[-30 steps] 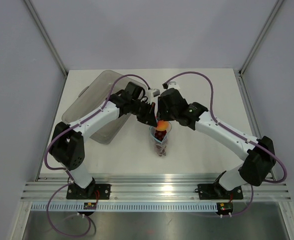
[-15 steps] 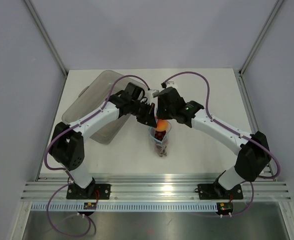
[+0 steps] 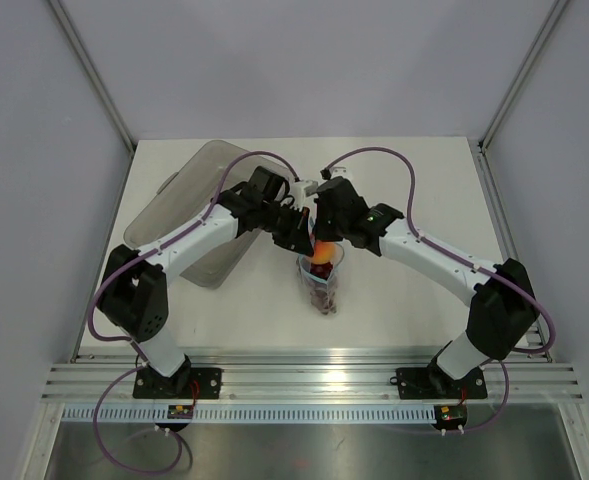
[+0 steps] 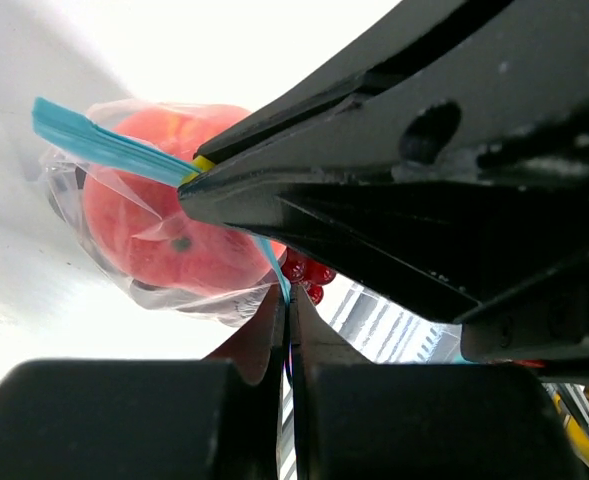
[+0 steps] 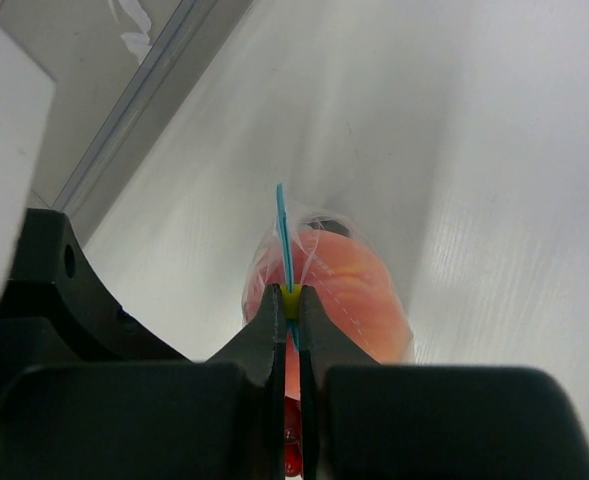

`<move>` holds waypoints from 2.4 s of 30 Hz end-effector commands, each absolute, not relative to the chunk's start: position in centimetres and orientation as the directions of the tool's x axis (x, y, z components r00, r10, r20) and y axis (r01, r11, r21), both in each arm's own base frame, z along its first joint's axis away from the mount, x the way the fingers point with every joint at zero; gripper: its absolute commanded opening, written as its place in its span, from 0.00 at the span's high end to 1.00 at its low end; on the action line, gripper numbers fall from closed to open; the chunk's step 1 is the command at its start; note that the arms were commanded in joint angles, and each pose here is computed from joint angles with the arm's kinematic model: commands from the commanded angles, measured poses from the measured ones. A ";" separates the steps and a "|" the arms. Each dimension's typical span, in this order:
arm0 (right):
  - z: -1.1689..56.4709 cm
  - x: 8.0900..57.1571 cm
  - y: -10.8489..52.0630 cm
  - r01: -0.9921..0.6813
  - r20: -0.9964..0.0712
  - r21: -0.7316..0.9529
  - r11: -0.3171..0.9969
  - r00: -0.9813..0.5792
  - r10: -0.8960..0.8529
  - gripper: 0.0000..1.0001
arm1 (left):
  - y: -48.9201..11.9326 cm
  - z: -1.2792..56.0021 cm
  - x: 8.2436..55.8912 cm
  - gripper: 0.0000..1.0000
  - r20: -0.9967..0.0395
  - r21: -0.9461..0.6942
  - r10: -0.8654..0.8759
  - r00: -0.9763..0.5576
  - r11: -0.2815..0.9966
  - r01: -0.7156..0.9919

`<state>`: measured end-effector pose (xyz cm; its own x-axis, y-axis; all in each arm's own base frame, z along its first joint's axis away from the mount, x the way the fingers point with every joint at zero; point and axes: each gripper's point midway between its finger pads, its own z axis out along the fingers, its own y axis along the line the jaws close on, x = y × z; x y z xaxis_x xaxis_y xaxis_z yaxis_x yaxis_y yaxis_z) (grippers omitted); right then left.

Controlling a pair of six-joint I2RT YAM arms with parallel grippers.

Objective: Place the food in the zip-top bag and seal the zipper
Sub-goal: Zip the zipper food storage bag at the center of the board.

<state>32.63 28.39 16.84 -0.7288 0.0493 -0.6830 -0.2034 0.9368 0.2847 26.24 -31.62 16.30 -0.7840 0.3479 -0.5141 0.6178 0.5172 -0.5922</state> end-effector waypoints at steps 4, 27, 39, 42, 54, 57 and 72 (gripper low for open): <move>17.6 32.8 28.4 -0.217 -0.706 0.310 0.926 -0.705 0.071 1.00 | -31.7 20.0 26.7 0.90 -0.609 -0.579 0.292 -0.738 0.472 0.665; 22.6 28.2 32.2 -0.647 -0.812 0.381 0.660 -0.576 -0.096 1.00 | -25.7 24.9 28.8 0.32 -0.849 -0.452 0.086 -0.521 0.394 0.800; 23.7 24.9 32.4 -0.774 -0.811 0.369 0.515 -0.538 -0.228 1.00 | -25.4 25.1 24.6 0.32 -0.895 -0.346 0.237 -0.378 0.168 0.923; 24.0 24.8 32.3 -0.781 -0.814 0.360 0.511 -0.531 -0.238 1.00 | -25.7 25.5 23.4 0.32 -0.899 -0.362 0.228 -0.374 0.095 0.928; 26.1 24.6 31.9 -0.801 -0.834 0.342 0.491 -0.499 -0.233 1.00 | -26.7 24.3 23.3 0.32 -0.871 -0.403 0.269 -0.411 0.089 0.911; 26.5 24.4 32.0 -0.808 -0.834 0.346 0.477 -0.498 -0.238 1.00 | -27.5 24.0 23.4 0.32 -0.867 -0.405 0.280 -0.413 0.091 0.910; 26.4 23.8 31.9 -0.806 -0.823 0.366 0.466 -0.514 -0.243 1.00 | -27.0 25.3 24.3 0.49 -0.905 -0.295 0.268 -0.329 0.161 0.942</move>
